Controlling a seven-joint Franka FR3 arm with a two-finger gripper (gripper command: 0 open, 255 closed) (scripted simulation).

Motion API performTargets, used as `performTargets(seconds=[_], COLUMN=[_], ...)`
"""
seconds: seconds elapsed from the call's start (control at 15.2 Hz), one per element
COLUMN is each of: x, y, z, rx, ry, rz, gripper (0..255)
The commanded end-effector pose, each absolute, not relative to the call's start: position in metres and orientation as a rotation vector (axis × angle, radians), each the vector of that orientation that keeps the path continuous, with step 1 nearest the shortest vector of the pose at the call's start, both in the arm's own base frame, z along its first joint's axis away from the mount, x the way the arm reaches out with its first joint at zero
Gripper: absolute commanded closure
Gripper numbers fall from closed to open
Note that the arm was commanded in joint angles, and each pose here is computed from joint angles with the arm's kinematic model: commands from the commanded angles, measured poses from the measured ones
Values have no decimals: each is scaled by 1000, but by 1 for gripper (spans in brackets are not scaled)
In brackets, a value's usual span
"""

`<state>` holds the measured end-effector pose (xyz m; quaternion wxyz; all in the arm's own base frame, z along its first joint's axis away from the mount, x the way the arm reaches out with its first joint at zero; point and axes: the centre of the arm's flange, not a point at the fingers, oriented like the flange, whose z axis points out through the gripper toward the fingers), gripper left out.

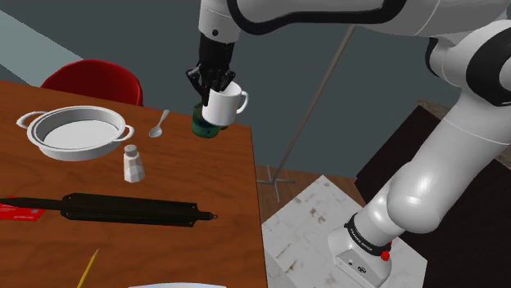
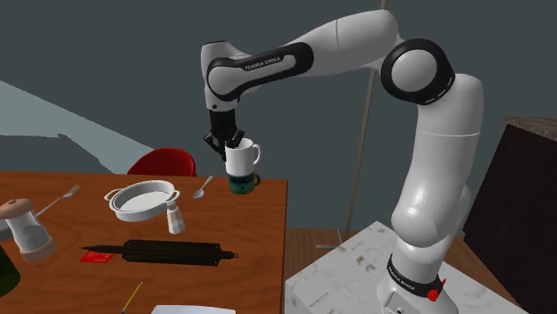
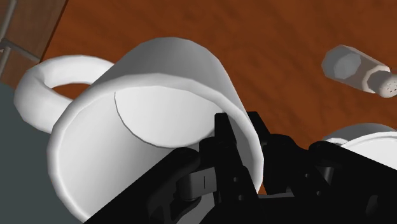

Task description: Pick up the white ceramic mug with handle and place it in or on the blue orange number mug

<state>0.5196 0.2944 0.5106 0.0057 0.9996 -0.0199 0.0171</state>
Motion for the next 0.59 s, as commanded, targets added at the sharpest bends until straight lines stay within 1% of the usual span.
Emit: performTargets(seconds=[0.0, 0.53], x=[529, 615], y=[287, 226], z=[516, 529], rx=[3129, 3129], ry=[-62, -62], rz=[54, 54], gripper=[255, 255])
